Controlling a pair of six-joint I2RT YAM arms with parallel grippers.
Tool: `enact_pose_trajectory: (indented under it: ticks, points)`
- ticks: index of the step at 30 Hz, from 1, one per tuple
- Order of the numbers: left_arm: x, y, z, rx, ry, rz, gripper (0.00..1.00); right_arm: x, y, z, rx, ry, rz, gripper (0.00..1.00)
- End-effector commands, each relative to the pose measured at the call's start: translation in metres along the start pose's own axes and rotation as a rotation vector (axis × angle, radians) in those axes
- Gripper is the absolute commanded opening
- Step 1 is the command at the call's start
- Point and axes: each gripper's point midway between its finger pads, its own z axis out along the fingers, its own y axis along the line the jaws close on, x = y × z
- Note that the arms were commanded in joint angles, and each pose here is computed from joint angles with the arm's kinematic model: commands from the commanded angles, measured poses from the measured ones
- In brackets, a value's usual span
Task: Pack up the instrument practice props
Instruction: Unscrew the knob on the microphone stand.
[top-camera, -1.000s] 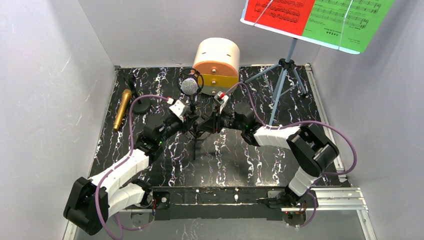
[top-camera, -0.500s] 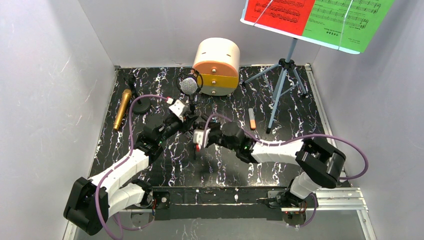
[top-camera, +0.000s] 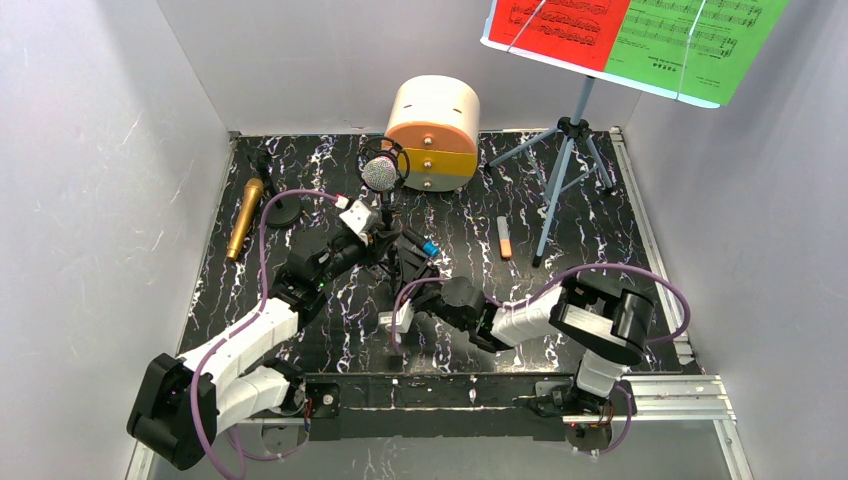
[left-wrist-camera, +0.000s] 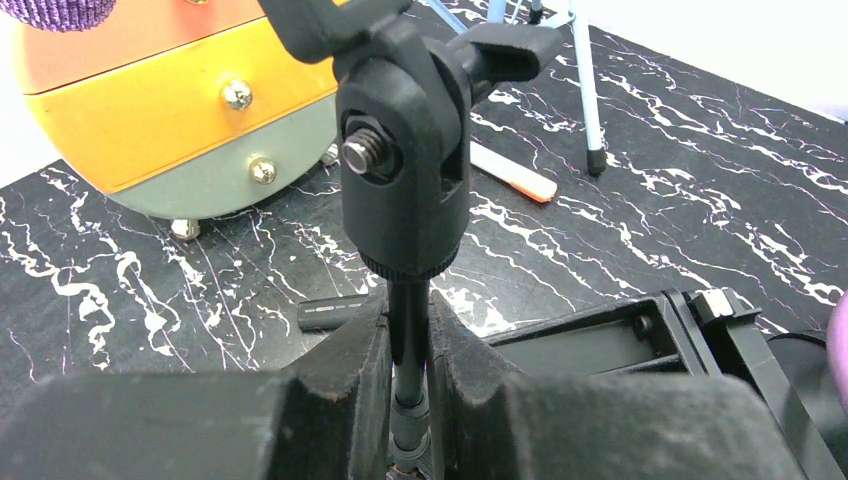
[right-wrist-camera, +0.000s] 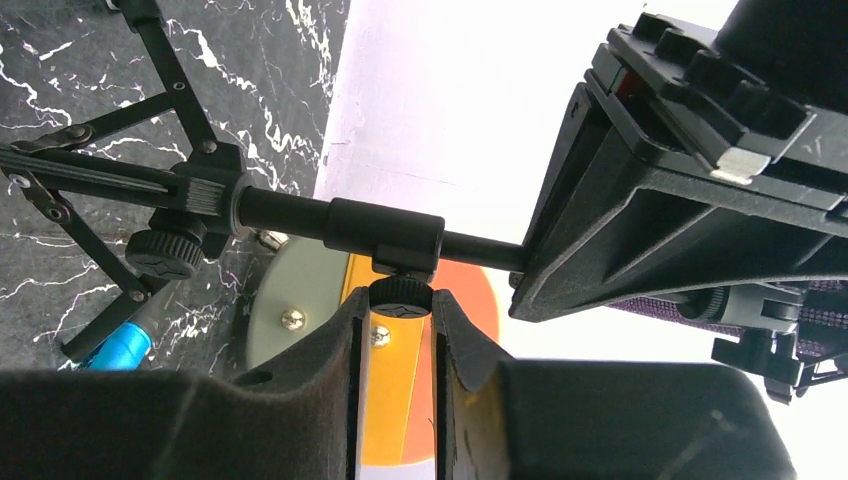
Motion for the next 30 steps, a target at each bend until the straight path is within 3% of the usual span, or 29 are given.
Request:
enact_pose_trajectory:
  ticks: [1,5,12,20,26,30]
  points:
    - [0.007,-0.005,-0.001,0.020,0.022,-0.001,0.00,0.009,-0.014,-0.004,0.077,0.044,0.061,0.20]
    - [0.006,-0.005,-0.001,0.021,0.021,0.000,0.00,0.007,-0.018,-0.008,0.076,0.024,0.289,0.45]
    - [0.006,-0.006,-0.001,0.025,0.019,0.002,0.00,0.000,-0.045,-0.022,0.066,-0.055,0.865,0.65]
    - [0.006,-0.006,-0.002,0.029,0.018,0.005,0.00,-0.003,-0.112,-0.043,0.103,-0.298,1.422,0.72]
    - [0.007,-0.006,-0.001,0.029,0.020,0.000,0.00,0.009,-0.147,-0.032,0.203,-0.294,1.704,0.73]
    - [0.007,-0.007,-0.001,0.031,0.020,0.000,0.00,0.010,-0.153,-0.017,0.226,-0.300,1.806,0.73]
